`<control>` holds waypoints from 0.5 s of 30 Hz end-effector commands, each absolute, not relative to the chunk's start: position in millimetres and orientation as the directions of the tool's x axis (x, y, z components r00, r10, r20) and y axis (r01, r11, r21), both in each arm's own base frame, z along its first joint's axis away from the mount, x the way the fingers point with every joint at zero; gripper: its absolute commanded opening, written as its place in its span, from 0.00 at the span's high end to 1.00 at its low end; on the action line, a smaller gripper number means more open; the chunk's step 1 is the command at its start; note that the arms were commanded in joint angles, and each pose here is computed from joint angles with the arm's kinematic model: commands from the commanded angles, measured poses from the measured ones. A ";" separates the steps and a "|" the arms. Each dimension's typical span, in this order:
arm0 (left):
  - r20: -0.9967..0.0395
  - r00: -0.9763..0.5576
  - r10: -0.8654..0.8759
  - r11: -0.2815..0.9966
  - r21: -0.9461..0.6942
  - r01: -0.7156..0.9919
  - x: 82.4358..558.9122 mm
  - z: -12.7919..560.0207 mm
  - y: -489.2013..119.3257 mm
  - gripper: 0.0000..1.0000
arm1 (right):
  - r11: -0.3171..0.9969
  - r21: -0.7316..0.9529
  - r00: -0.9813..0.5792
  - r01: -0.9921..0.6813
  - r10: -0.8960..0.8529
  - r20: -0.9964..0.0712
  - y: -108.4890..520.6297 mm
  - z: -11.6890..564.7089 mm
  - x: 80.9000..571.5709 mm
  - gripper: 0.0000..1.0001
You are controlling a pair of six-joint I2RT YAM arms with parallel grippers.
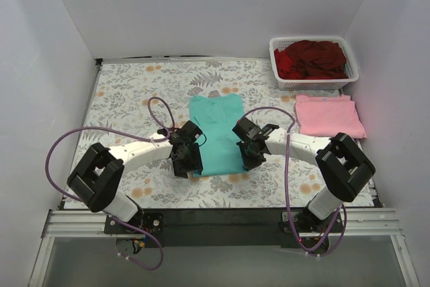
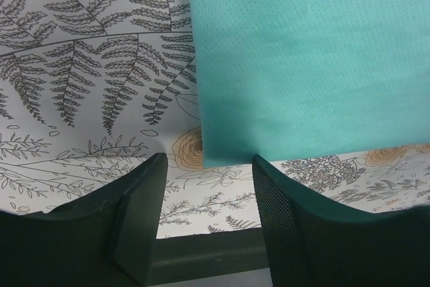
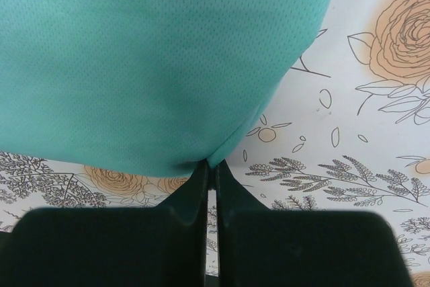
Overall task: Fold and stack the t-shirts
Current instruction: Fold the tshirt
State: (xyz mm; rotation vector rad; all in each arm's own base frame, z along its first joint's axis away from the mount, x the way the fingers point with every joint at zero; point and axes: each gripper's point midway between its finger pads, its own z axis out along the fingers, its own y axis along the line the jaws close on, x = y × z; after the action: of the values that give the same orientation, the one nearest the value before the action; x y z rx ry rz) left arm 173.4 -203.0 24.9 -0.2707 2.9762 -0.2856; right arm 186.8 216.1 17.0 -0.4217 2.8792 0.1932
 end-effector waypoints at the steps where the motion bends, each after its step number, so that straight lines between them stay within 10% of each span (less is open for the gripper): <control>1: -0.130 -0.975 -0.181 0.966 -0.211 -0.151 179.0 31.6 -213.1 0.48 | 0.945 0.051 -0.940 -0.322 -0.313 -0.137 202.0 -10.5 164.4 0.99; 15: -0.079 -0.984 -0.162 0.981 -0.123 -0.152 171.9 5.0 -209.9 0.72 | 0.942 0.068 -0.938 -0.330 -0.319 -0.132 204.1 -11.9 162.8 0.99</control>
State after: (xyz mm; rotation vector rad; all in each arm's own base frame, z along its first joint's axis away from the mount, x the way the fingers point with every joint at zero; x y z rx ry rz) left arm 174.0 -211.6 15.8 -0.2477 3.0274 -0.2232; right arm 186.6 216.9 17.0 -0.4513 2.8755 0.2025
